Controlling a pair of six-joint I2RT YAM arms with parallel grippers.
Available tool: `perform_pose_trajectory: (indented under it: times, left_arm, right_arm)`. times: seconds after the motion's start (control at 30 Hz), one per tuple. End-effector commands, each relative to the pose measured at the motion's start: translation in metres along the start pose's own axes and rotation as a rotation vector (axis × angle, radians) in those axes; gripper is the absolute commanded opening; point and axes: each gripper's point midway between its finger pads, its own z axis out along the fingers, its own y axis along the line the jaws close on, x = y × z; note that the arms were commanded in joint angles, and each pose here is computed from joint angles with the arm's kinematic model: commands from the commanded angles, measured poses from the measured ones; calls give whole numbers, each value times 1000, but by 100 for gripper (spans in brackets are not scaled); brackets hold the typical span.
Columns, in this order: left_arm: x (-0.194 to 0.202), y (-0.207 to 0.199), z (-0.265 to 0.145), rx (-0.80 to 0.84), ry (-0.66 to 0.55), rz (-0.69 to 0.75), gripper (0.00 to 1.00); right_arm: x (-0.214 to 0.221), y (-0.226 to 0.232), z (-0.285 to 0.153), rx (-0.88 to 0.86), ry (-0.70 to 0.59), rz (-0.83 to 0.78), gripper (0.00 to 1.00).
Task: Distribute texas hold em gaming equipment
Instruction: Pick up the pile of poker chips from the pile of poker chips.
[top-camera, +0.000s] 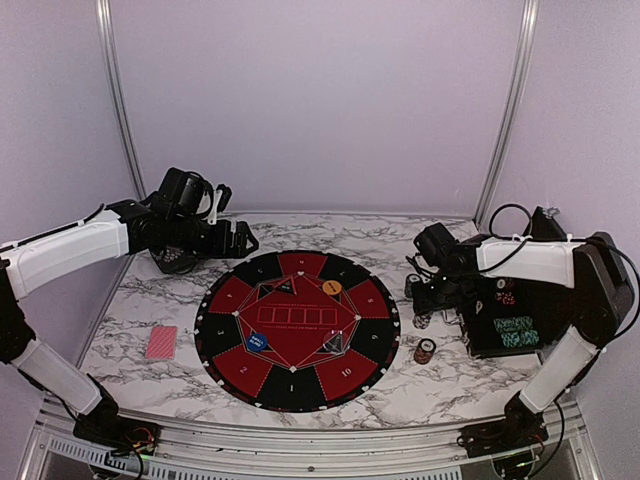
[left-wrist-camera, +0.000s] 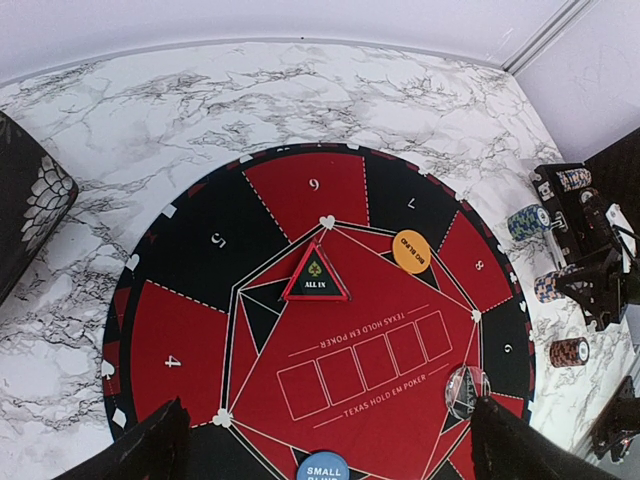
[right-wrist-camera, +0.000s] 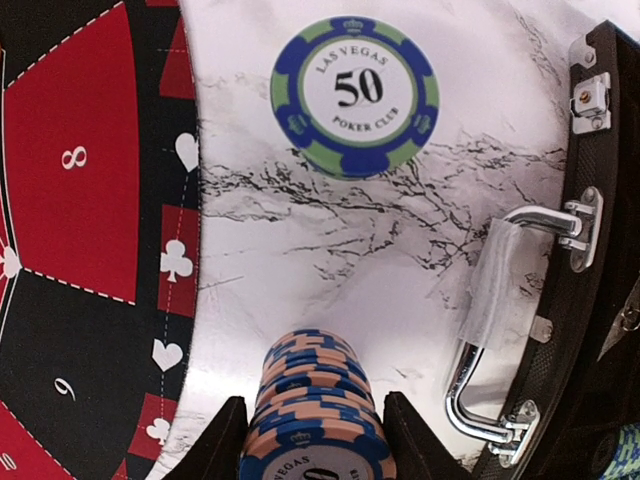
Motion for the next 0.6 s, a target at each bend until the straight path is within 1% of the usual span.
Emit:
perform_pose_trajectory:
  times: [0.0, 0.57]
  left_arm:
    - [-2, 0, -2, -1, -19, 6, 99]
    - [-2, 0, -1, -1, -20, 8, 99]
  right_arm:
    - [-21, 0, -14, -4, -52, 13, 41]
    - [-22, 3, -18, -7, -54, 9, 41]
